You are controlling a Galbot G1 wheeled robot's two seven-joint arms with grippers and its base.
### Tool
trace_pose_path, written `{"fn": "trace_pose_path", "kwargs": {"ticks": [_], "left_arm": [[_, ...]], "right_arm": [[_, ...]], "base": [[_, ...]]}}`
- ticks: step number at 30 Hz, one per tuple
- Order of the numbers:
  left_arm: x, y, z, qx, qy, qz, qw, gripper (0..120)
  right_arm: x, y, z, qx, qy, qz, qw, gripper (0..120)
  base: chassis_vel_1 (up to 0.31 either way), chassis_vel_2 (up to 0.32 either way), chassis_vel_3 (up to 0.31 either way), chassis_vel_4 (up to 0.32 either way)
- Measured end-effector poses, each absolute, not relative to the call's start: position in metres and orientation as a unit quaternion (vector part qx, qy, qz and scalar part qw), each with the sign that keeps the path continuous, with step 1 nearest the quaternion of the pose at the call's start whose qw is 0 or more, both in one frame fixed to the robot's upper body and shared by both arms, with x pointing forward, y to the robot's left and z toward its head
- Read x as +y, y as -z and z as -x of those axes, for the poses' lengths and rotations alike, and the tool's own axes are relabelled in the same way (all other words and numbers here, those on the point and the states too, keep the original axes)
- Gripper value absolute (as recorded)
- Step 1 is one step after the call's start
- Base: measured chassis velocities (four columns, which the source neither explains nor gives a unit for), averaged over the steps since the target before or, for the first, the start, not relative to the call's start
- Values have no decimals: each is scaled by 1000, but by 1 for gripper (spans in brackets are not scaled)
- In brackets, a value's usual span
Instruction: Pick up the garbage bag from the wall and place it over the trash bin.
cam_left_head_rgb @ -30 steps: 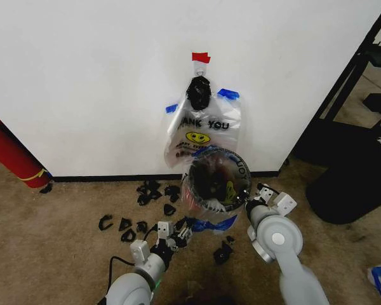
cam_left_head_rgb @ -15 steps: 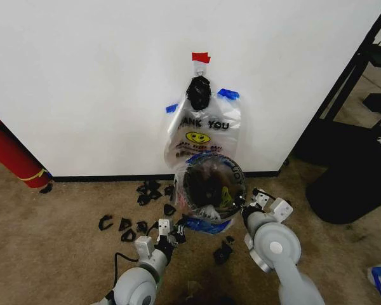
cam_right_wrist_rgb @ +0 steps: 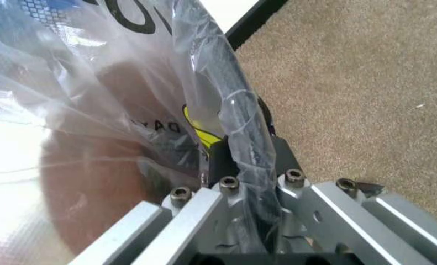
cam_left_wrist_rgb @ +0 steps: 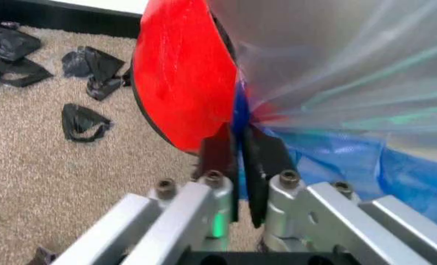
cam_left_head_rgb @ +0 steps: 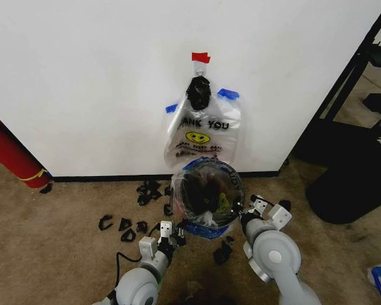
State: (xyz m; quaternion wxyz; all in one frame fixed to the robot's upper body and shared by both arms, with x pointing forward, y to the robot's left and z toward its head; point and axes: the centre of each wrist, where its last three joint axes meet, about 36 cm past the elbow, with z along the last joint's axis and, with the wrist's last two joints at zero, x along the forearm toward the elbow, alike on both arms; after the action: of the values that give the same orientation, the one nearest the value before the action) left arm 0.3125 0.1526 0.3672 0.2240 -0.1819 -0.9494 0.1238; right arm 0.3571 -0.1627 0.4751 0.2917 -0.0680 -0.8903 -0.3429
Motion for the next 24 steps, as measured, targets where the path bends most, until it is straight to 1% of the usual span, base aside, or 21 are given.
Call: {"fn": "trace_pose_path", "kwargs": {"ticks": [5, 6, 7, 10, 12, 14, 15, 16, 21, 22, 24], "left_arm": [[161, -378, -305, -950, -106, 182, 232, 26], [167, -383, -301, -952, -96, 181, 229, 32], [167, -383, -301, -952, -96, 181, 229, 32], [175, -393, -293, -953, -89, 185, 224, 44], [178, -407, -286, -953, -87, 197, 211, 54], [179, -416, -283, -954, -89, 201, 202, 61], [179, -416, -283, -954, -89, 201, 202, 61], [181, -423, -280, -956, -87, 204, 193, 66], [184, -422, -265, -962, -71, 204, 168, 86], [184, -422, -265, -962, -71, 204, 168, 86], [183, -425, -257, -965, -74, 199, 154, 94]], "right_arm": [[-162, -470, -362, -890, 339, 72, 296, 0], [-163, -469, -364, -890, 338, 74, 296, 0], [-163, -469, -364, -890, 338, 74, 296, 0], [-166, -465, -370, -891, 333, 79, 297, 0], [-169, -461, -377, -892, 330, 87, 297, 0], [-170, -459, -380, -892, 330, 89, 296, 0], [-170, -459, -380, -892, 330, 89, 296, 0], [-171, -457, -384, -891, 331, 91, 296, 0], [-170, -454, -389, -889, 332, 93, 302, 0], [-170, -454, -389, -889, 332, 93, 302, 0], [-169, -454, -389, -887, 328, 91, 312, 0]], "base": [[0, 0, 0, 0], [0, 0, 0, 0], [0, 0, 0, 0], [0, 0, 0, 0], [0, 0, 0, 0], [0, 0, 0, 0], [0, 0, 0, 0], [0, 0, 0, 0], [0, 0, 0, 0], [0, 0, 0, 0], [0, 0, 0, 0]]}}
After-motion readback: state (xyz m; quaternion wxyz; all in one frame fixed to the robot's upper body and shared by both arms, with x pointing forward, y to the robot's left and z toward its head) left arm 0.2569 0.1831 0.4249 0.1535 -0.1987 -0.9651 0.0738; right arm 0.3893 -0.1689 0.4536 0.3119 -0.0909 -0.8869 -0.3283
